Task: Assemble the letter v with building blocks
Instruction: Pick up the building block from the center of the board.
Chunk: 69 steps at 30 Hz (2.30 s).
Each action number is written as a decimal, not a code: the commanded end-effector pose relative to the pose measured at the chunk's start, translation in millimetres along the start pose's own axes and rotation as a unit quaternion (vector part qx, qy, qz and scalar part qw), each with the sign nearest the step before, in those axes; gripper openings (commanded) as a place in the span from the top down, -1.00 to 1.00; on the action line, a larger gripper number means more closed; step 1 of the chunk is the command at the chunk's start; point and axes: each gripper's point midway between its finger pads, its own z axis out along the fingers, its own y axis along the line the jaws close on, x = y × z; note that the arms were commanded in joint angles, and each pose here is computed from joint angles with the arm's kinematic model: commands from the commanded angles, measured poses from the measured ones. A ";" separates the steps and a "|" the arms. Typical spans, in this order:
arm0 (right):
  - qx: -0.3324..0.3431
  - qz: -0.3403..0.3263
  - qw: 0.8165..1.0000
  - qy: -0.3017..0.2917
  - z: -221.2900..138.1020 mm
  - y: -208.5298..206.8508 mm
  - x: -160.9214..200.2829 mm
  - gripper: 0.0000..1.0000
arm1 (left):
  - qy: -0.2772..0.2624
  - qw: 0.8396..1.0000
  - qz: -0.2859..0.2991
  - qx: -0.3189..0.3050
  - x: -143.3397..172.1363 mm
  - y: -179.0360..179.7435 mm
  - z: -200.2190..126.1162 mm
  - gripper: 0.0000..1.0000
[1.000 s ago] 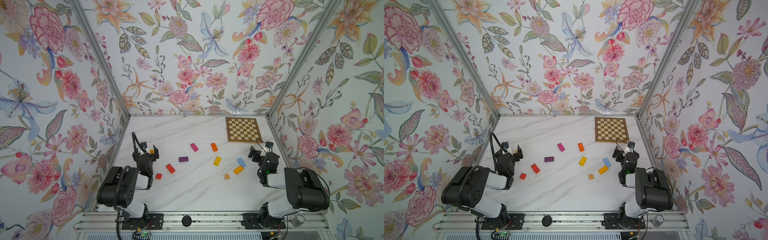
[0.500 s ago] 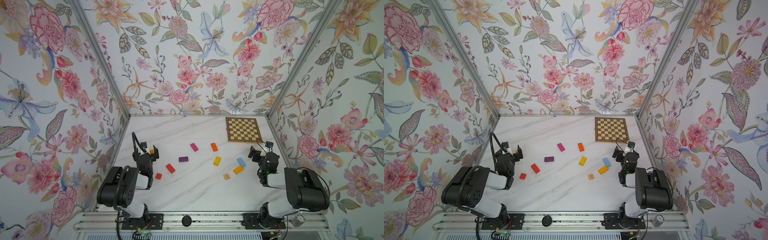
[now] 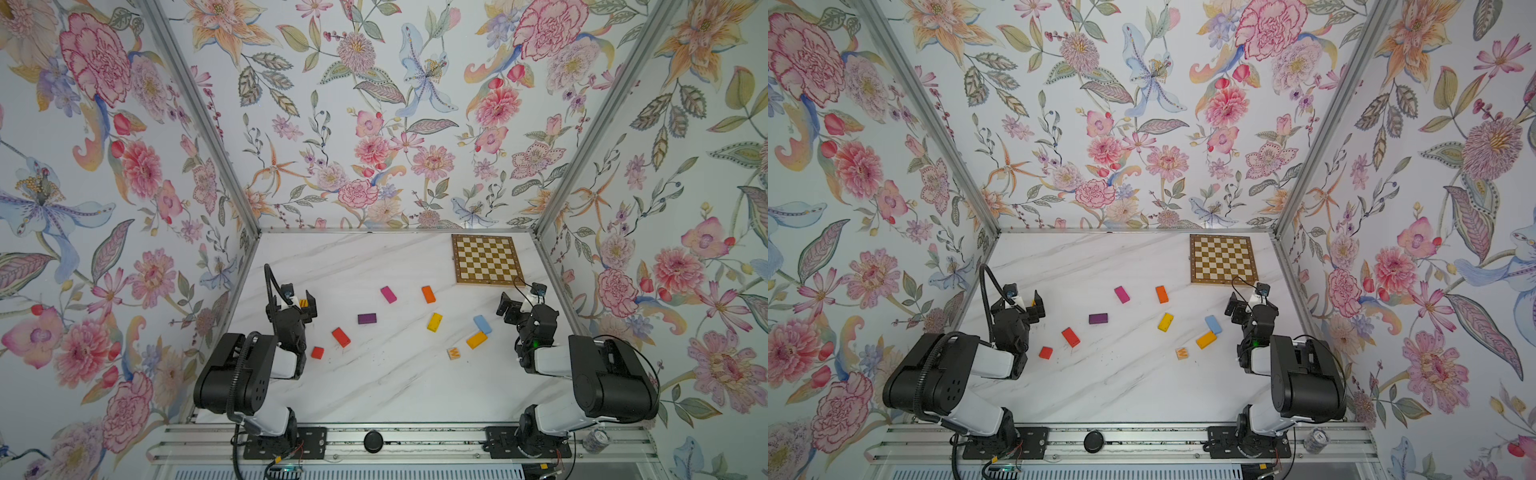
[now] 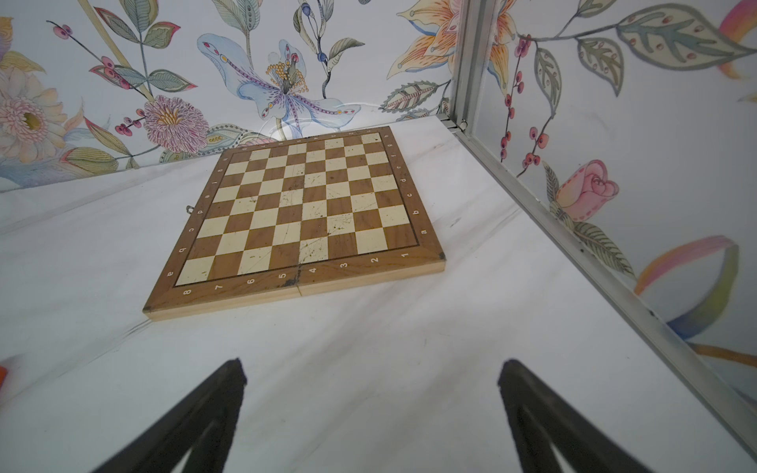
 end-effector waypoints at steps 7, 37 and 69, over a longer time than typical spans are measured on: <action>-0.001 0.005 1.000 -0.030 -4.8 1.9 -18.8 -0.97 | -0.032 0.998 -0.022 -0.056 -47.6 26.6 -16.6 -0.79; -0.158 -0.021 0.981 0.111 -72.8 158.6 -118.3 -0.80 | 0.328 0.941 -0.088 0.012 -55.9 -8.8 -33.1 -0.80; -0.313 0.022 0.924 0.216 -47.6 292.1 -84.7 -0.72 | 0.504 0.861 -0.058 0.033 70.5 -28.4 23.1 -0.37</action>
